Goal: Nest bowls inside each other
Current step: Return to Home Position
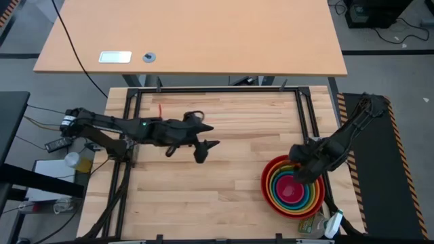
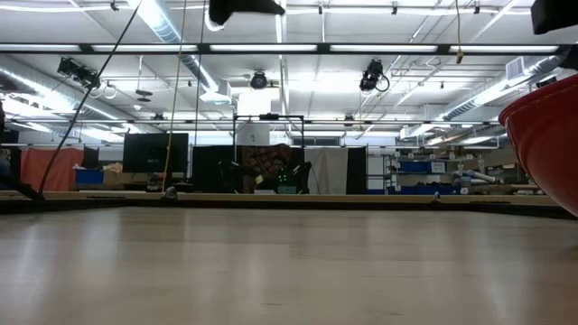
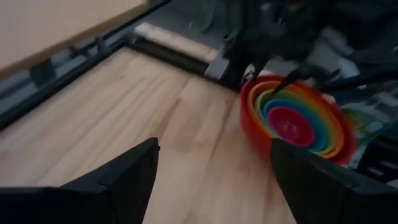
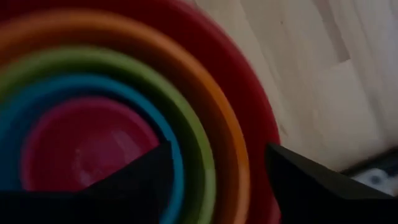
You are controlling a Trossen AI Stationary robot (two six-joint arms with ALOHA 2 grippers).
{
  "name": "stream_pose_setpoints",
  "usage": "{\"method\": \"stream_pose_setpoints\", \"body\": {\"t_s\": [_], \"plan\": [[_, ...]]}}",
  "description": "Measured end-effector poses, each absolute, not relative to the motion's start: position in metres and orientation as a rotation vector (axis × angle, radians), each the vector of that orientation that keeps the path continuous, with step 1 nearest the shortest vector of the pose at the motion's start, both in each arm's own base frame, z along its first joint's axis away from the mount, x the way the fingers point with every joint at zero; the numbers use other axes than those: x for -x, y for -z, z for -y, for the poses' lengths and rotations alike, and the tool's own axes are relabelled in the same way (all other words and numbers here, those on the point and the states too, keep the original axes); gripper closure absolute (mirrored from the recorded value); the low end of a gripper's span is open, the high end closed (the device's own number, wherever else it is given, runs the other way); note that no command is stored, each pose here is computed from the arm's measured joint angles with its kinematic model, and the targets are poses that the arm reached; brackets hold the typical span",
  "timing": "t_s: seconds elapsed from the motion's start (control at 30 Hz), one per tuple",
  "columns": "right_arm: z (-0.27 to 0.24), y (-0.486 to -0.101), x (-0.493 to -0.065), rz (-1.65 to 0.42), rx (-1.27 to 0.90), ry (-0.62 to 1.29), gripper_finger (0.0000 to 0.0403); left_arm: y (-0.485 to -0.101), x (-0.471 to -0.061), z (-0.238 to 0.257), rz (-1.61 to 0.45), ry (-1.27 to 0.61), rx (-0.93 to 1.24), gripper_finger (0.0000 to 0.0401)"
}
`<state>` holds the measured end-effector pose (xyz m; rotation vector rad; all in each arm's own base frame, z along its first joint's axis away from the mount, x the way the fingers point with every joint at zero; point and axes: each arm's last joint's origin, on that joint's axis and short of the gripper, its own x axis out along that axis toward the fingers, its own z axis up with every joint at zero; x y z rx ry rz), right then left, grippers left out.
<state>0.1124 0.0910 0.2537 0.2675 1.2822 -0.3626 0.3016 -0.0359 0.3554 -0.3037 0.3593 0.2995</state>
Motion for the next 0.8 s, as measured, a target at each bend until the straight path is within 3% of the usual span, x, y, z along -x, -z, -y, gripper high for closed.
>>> {"method": "stream_pose_setpoints", "body": {"t_s": [0.33, 0.63, 0.8], "plan": [[-0.059, -0.251, -0.091, -0.775, -0.671, 0.292, 0.0178, -0.354, -0.230, 0.008, -0.172, -0.338, 0.349, 0.0157], [-0.031, -0.223, -0.085, -0.367, -0.833, 0.344, 0.0215, -0.278, -0.175, -0.011, 0.140, -0.349, 0.604, 0.0223], [-0.021, -0.208, -0.090, -0.212, -0.850, 0.357, 0.0230, -0.250, -0.153, -0.017, 0.210, -0.366, 0.672, 0.0257]]}}
